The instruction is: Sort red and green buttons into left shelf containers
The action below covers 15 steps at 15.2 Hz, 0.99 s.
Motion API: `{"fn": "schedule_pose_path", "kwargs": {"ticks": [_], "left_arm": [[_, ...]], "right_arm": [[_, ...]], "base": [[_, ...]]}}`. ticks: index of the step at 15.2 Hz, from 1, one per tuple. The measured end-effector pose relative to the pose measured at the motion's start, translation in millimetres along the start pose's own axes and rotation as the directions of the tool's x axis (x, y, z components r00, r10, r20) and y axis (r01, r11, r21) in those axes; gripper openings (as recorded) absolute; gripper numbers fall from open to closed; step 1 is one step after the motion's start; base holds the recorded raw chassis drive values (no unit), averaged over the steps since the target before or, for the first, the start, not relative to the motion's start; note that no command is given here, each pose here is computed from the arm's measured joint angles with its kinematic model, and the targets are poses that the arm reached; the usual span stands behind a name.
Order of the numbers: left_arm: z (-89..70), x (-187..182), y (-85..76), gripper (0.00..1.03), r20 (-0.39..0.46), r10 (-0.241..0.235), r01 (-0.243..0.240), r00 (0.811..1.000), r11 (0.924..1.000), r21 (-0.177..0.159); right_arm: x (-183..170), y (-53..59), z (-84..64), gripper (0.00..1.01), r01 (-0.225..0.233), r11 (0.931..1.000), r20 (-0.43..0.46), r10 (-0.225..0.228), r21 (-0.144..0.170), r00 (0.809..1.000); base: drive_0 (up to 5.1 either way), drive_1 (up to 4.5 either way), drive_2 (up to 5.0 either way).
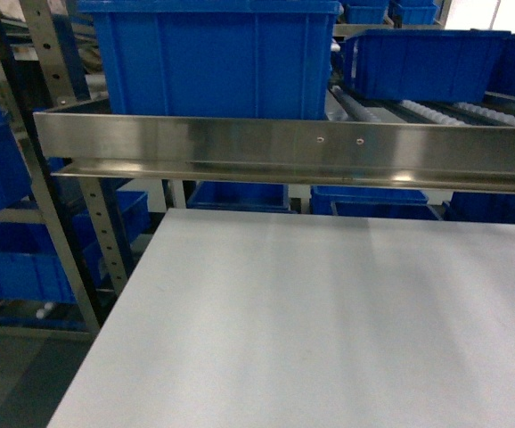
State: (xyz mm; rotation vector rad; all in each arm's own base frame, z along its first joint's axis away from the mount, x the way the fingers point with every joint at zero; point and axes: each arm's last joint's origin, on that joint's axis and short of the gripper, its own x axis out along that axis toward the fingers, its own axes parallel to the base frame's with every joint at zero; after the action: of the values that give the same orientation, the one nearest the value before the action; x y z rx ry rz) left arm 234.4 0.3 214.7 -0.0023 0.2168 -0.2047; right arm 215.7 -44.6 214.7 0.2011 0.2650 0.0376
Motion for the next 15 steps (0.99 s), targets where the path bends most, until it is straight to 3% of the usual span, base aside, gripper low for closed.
{"fn": "schedule_pose_path", "kwargs": {"ticks": [15], "left_arm": [[-0.2,0.2,0.0,0.3,-0.001,0.0,0.0,1.0,1.0,0.0]], "right_arm": [[-0.6,0.3,0.6,0.27,-0.002,1.0,0.004,0.002,-0.001,1.0]], "base": [[-4.9,2.24,2.8]]}}
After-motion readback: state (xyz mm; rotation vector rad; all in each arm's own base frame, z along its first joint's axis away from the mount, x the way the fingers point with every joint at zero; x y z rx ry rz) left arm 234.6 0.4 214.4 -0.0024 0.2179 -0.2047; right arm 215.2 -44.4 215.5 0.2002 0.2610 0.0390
